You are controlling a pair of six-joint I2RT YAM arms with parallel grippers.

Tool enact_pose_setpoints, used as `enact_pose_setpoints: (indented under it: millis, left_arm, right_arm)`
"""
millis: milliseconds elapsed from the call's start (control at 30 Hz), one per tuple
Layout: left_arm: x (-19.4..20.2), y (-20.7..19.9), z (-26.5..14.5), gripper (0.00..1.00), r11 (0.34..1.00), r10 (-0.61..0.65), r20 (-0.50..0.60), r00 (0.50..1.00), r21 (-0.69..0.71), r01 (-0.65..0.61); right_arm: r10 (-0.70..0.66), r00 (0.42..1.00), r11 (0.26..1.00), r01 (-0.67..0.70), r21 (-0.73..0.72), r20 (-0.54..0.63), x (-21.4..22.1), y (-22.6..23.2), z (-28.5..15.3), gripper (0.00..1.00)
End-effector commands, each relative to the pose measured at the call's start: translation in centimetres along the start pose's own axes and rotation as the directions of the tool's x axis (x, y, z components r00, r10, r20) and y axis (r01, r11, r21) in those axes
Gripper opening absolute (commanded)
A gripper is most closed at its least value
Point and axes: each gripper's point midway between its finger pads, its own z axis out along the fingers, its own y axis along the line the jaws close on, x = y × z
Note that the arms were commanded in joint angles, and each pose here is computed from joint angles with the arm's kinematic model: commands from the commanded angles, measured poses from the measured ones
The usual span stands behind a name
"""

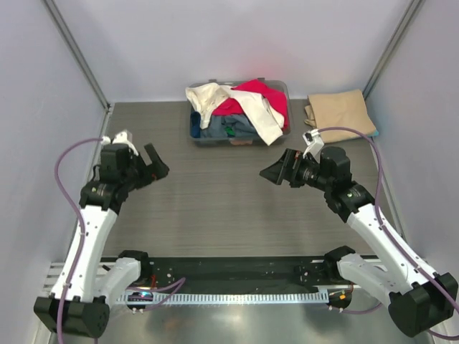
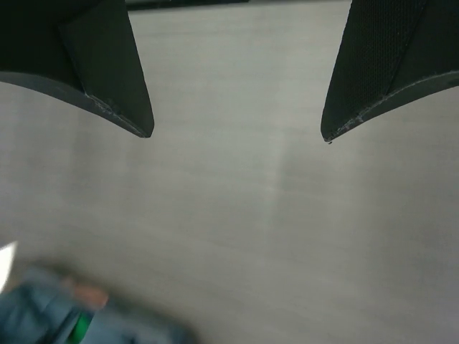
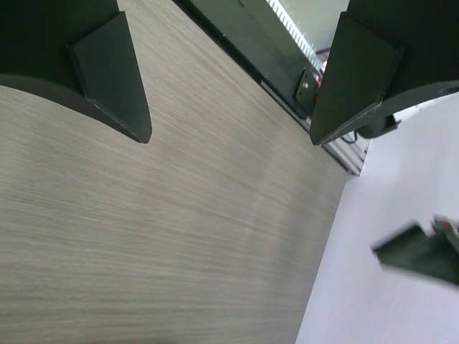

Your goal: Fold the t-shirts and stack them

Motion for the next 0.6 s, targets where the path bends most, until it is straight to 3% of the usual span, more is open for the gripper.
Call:
enact_pose_setpoints:
  millis: [0,167,233,367,400,567]
  left_arm:
    - [4.0,0.1,-3.1,1.0,0.996,-0.009,-0.044,0.999,0.083,0.012]
    - [5.9,2.9,-4.7,1.0,0.999,-0.044,-0.008,0.999,-0.008,0.044]
    - [6.7,2.0,-5.1,1.0,0.997,-0.041,-0.014,0.999,0.065,0.042]
    - [6.8,0.9,-5.4,1.0,0.99,-0.024,0.003,1.0,0.142,0.024]
    - [6.6,0.9,-5.5,1.0,0.989,-0.026,0.014,1.0,0.147,0.023]
    - [7.0,0.4,-5.3,1.0,0.984,-0.014,0.002,1.0,0.18,0.013]
  right_arm:
    - [-0.036,0.996,0.999,0.032,0.043,0.076,-2.5,0.5,-0.4,1.0]
    - [-0.122,0.987,0.986,0.109,0.128,0.1,-5.0,-0.5,0.7,1.0]
    - [-0.125,0.989,0.97,0.105,0.22,0.079,-6.2,-2.2,2.1,1.0]
    - [-0.174,0.984,0.88,0.143,0.454,0.028,-8.4,-7.0,4.1,1.0]
    - [-0.196,0.981,0.815,0.157,0.558,0.01,-8.9,-9.3,4.0,1.0]
    - [-0.207,0.974,0.72,0.214,0.66,-0.09,-10.2,-13.5,8.3,1.0]
